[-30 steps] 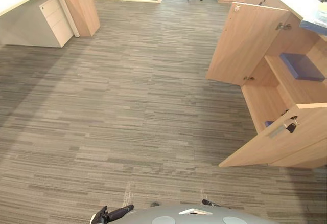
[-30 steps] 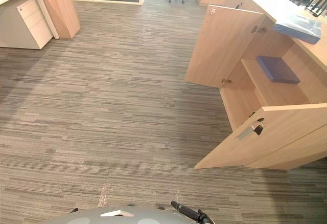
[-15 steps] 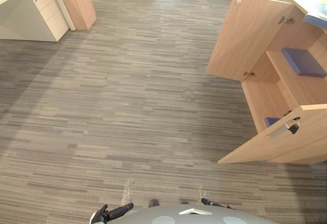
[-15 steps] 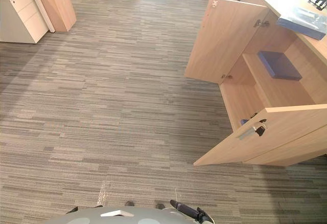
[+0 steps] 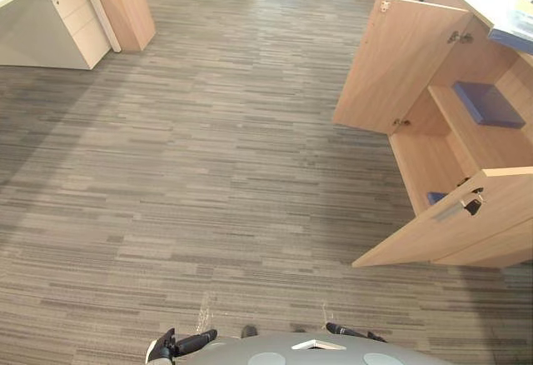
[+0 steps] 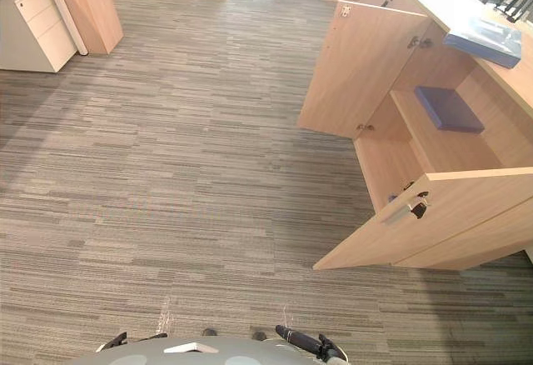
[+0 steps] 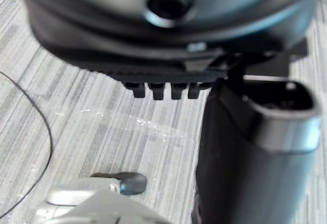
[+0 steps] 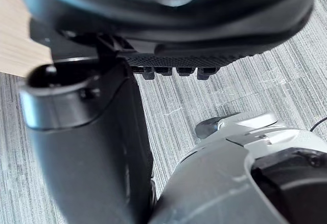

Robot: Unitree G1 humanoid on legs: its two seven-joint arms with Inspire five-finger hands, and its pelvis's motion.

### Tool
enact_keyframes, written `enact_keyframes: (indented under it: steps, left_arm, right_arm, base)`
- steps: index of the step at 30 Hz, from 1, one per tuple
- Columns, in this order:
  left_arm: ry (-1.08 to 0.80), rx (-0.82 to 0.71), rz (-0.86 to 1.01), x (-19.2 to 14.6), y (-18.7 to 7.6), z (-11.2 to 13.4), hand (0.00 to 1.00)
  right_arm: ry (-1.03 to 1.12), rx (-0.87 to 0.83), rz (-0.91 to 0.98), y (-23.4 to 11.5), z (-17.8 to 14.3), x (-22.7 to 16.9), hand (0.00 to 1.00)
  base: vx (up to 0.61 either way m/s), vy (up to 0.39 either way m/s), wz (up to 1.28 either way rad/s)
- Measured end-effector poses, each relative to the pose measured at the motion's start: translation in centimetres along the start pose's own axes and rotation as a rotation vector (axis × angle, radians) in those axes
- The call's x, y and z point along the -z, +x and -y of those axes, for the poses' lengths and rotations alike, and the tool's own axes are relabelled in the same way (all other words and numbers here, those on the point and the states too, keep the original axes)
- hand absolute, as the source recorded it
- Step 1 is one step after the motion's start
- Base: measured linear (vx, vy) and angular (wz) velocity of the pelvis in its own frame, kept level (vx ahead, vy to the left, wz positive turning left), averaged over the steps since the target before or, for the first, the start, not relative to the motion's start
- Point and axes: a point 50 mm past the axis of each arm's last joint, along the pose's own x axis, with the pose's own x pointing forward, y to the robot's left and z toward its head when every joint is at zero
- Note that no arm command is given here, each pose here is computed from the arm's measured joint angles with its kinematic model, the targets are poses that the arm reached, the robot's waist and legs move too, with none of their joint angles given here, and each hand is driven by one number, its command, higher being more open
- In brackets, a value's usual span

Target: Walk over to the cabinet, pick up the folder, carry it to the office cabinet, place the folder inside the office cabinet, then close the office cabinet door

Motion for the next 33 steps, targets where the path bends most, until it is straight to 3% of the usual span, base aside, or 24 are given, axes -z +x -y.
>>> enact_keyframes:
  steps: [16, 21, 24, 33]
  left_arm:
    - [-0.004, 0.002, 0.001, -0.4, 0.1, 0.1, 1.0]
    - [-0.265, -0.045, 0.073, -2.2, 0.2, 0.2, 1.0]
    - [-0.33, -0.052, 0.106, -2.9, 0.1, 0.2, 1.0]
    - [-0.335, -0.048, 0.131, -3.4, 0.1, 0.5, 1.0]
  right_arm:
    - [0.002, -0.003, -0.001, 0.0, 0.0, -0.1, 1.0]
    - [0.009, -0.017, 0.046, 0.0, 0.1, -1.0, 1.0]
    - [0.015, 0.002, 0.023, 0.0, 0.3, -0.6, 1.0]
    - [0.012, 0.017, 0.015, 0.1, 1.1, -1.1, 1.0]
  base:
    - [-0.01, -0.021, 0.04]
    - [-0.04, -0.025, -0.03]
    - [0.05, 0.056, -0.09]
    - [0.35, 0.338, -0.2]
